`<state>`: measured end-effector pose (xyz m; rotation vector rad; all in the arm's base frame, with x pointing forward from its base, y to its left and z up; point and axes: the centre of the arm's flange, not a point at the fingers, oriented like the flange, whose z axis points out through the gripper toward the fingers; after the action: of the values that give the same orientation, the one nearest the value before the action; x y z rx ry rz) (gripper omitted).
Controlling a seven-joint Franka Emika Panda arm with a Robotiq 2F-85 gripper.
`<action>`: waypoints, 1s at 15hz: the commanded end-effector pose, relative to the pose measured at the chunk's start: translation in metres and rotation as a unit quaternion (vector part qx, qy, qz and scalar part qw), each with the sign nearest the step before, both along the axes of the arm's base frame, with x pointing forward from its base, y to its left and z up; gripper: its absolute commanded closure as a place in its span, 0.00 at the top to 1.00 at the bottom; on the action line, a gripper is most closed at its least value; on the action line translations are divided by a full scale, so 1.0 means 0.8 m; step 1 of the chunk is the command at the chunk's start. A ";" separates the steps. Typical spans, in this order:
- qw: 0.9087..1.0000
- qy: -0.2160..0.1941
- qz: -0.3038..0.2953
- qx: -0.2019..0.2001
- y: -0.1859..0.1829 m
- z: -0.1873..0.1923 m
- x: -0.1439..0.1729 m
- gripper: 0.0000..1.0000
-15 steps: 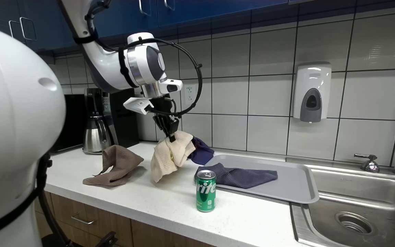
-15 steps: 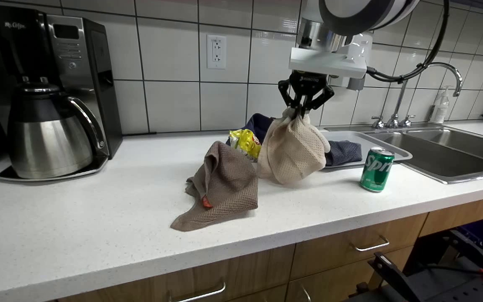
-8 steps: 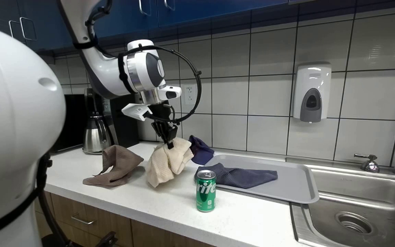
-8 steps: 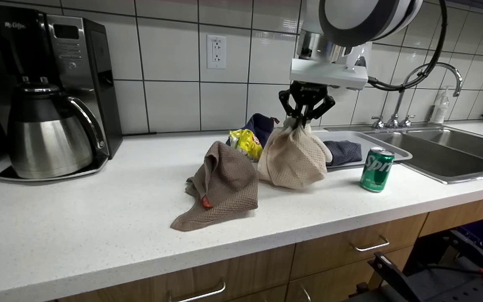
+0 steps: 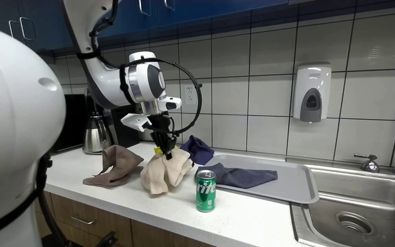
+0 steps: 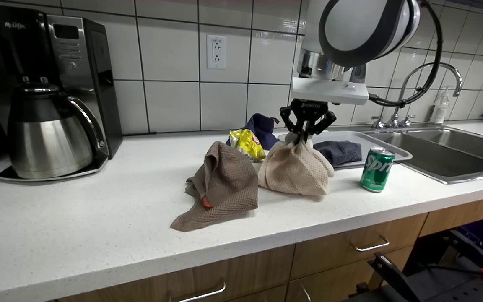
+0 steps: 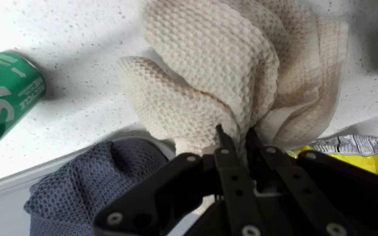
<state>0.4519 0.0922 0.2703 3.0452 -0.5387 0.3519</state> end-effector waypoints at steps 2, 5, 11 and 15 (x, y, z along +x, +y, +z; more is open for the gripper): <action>1.000 0.002 -0.005 -0.001 0.001 -0.022 -0.002 0.03; 1.000 0.009 -0.002 -0.001 0.004 -0.035 -0.003 0.03; 1.000 0.018 -0.001 0.000 0.005 -0.044 -0.002 0.23; 1.000 0.015 -0.001 0.002 0.003 -0.029 0.005 0.61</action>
<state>0.4497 0.0942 0.2358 3.0528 -0.5269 0.2759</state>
